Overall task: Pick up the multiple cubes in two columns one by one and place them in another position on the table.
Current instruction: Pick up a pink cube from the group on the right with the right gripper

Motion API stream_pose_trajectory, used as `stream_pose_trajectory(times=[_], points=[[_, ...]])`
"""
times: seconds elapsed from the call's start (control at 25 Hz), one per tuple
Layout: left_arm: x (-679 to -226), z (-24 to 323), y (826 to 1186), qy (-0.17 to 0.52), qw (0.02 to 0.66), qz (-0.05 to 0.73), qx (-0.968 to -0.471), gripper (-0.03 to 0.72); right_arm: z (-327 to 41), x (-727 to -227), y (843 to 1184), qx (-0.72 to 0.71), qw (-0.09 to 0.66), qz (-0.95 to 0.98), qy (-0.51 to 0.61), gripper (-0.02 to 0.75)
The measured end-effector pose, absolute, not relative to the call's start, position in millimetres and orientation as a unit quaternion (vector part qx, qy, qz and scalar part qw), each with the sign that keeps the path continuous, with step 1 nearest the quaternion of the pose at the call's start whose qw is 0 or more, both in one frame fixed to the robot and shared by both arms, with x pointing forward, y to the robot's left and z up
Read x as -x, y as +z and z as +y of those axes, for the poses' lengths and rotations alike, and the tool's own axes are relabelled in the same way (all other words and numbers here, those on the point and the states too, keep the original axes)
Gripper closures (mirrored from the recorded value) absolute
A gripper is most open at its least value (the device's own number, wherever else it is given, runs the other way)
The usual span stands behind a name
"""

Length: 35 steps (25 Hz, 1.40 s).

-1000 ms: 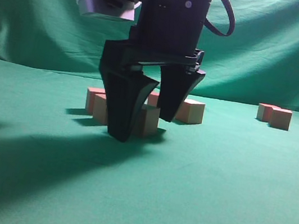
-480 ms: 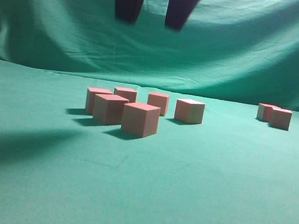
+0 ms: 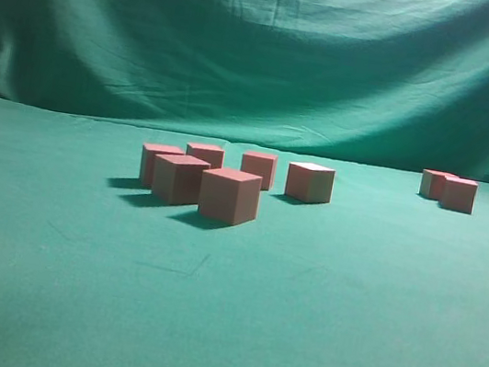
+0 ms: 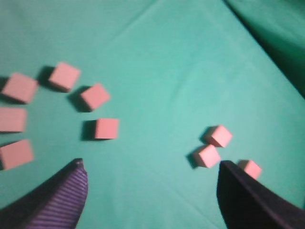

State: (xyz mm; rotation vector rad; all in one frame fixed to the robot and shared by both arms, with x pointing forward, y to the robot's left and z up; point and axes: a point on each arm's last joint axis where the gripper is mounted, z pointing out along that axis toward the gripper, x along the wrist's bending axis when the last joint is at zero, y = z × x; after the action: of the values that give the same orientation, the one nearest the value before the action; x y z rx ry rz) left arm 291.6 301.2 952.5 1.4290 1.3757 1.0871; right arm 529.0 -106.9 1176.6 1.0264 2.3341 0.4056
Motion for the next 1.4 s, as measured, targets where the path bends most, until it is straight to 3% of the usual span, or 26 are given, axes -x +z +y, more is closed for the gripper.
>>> stream_pose_trajectory(times=[0.2,0.4,0.76,1.08,1.4], points=[[-291.6,301.2,952.5,0.435,0.426,0.550,-0.572,0.688,-200.2,-568.2,1182.2,-0.554,0.283,0.771,0.138,0.186],[-291.6,301.2,952.5,0.435,0.426,0.550,-0.572,0.688,-251.2,-599.6,1151.3,-0.664,0.192,0.708,0.146,0.186],[-291.6,301.2,952.5,0.435,0.426,0.550,-0.572,0.688,-242.9,-647.6,1063.6,-0.670,0.086,0.731,0.098,0.186],[-291.6,301.2,952.5,0.435,0.426,0.550,-0.572,0.688,-237.2,-679.4,1005.2,-0.667,0.081,0.734,0.102,0.186],[-291.6,301.2,952.5,0.435,0.426,0.550,-0.572,0.688,-232.9,-697.7,972.1,-0.668,0.089,0.728,0.128,0.186]])
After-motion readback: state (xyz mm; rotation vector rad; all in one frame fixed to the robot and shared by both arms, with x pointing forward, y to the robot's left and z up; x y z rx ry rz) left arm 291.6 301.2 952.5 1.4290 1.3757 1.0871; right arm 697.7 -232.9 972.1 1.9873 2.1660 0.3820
